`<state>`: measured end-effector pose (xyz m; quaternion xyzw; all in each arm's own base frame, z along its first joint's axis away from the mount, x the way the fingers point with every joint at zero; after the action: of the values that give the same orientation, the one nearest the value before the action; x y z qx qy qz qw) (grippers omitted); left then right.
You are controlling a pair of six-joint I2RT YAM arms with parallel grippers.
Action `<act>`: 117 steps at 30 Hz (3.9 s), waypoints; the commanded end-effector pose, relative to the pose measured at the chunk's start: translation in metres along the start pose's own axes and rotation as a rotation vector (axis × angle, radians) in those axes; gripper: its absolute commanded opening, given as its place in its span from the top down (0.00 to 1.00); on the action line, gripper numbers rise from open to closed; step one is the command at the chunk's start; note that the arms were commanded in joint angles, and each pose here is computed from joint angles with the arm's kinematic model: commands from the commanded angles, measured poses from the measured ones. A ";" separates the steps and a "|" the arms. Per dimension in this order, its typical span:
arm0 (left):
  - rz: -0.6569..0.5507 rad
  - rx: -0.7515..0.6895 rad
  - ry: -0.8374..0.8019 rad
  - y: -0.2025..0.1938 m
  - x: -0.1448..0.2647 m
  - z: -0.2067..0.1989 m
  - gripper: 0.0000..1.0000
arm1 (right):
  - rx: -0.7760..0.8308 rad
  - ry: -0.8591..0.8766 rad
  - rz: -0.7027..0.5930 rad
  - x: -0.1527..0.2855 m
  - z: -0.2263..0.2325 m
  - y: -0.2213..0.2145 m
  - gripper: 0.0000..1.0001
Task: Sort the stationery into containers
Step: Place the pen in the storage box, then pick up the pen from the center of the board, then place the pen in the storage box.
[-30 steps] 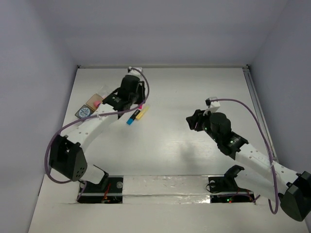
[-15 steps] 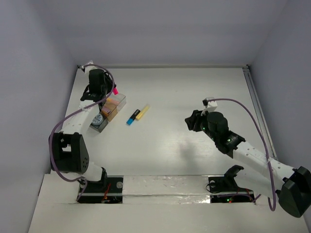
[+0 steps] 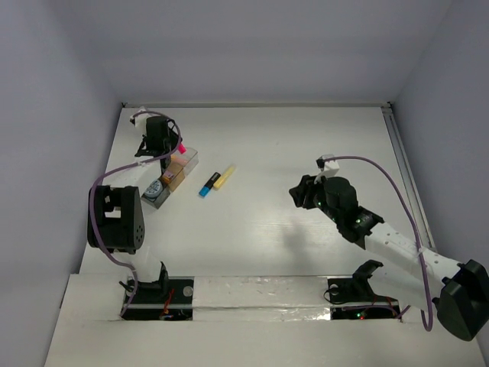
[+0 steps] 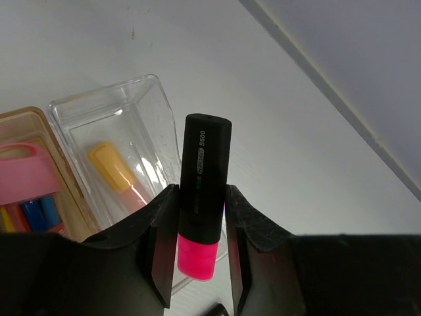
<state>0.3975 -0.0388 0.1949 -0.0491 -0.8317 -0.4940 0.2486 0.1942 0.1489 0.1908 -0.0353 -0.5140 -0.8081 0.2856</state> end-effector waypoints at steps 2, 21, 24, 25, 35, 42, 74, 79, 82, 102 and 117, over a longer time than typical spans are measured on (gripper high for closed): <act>-0.090 0.039 -0.006 0.009 0.000 -0.001 0.95 | 0.007 0.037 -0.040 -0.003 0.005 0.008 0.50; -0.072 0.045 0.059 -0.015 0.005 0.019 0.49 | 0.003 0.051 -0.036 -0.001 0.006 0.008 0.50; -0.085 0.046 0.050 -0.011 0.010 0.019 0.40 | 0.003 0.052 -0.037 -0.001 0.006 0.008 0.50; -0.086 0.047 0.044 -0.010 0.013 0.018 0.40 | 0.003 0.051 -0.038 -0.001 0.006 0.008 0.50; -0.159 -0.153 -0.172 -0.017 0.087 -0.056 0.85 | -0.020 0.011 -0.064 0.002 0.003 0.010 1.00; -0.032 -0.470 -0.336 -0.090 0.119 -0.093 0.97 | -0.034 -0.024 -0.093 0.006 -0.001 0.011 0.99; 0.144 -0.774 -0.219 -0.165 0.048 -0.097 0.59 | -0.023 -0.040 -0.051 -0.004 -0.003 0.004 0.74; 0.174 -0.788 -0.211 -0.169 0.037 -0.093 0.59 | -0.021 -0.037 -0.047 -0.005 -0.003 0.003 0.74; 0.198 -0.792 -0.215 -0.175 0.035 -0.092 0.59 | -0.022 -0.030 -0.048 -0.004 -0.002 0.004 0.74; -0.003 -0.502 -0.396 -0.078 0.075 -0.133 1.00 | 0.006 -0.014 0.010 -0.014 -0.001 -0.003 0.76; -0.108 -0.029 -0.085 0.047 0.032 -0.001 1.00 | -0.071 0.230 0.209 -0.069 0.074 0.007 0.55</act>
<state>0.3889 -0.0198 0.2546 -0.0170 -0.8188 -0.5447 0.1805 0.2272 0.2102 0.1830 -0.0581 -0.4821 -0.7800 0.3948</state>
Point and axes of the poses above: each gripper's point midway between its finger pads, its own x axis back along the fingers, its own z axis along the line the jaws close on, y = z × x, the point moved 10 cm from there along x, back along the fingers, and after that the axes turned 10 degrees about -x, right-handed, at the moved point
